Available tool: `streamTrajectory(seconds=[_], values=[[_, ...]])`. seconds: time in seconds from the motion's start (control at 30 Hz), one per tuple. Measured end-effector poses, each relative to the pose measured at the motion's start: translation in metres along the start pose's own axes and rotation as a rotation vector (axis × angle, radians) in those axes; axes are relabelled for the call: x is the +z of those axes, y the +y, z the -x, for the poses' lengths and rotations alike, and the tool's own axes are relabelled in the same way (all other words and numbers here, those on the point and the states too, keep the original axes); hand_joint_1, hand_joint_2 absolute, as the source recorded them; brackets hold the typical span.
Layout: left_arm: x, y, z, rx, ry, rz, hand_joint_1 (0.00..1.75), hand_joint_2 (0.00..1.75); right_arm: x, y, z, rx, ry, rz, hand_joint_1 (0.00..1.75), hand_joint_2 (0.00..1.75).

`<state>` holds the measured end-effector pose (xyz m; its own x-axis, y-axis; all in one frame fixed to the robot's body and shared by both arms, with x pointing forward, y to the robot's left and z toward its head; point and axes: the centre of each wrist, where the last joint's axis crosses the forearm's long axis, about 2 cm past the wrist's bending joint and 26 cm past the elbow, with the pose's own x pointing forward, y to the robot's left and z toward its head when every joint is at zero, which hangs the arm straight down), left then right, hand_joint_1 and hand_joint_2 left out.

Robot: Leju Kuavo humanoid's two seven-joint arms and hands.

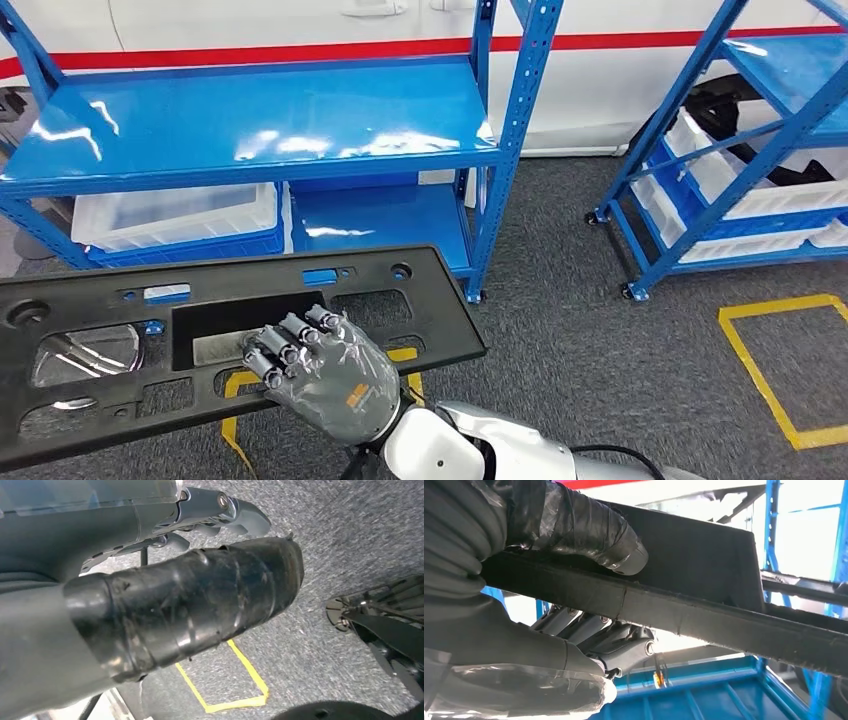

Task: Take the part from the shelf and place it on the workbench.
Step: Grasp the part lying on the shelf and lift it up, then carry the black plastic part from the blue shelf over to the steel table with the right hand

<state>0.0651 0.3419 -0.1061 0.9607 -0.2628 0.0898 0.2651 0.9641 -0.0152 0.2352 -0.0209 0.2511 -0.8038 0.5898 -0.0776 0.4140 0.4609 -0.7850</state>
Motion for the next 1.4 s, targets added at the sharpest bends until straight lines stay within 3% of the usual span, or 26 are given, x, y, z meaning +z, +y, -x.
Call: streamTrajectory(seconds=[0.8,1.4], values=[[0.0,-0.001,0.002,0.026,0.004,-0.001,0.0,0.0,-0.01,-0.007,0.001,0.017,-0.006,-0.026,1.75,1.75],[0.0,0.0,-0.002,0.046,-0.007,0.0,0.0,0.0,-0.013,-0.011,0.002,-0.052,0.011,-0.056,1.75,1.75]])
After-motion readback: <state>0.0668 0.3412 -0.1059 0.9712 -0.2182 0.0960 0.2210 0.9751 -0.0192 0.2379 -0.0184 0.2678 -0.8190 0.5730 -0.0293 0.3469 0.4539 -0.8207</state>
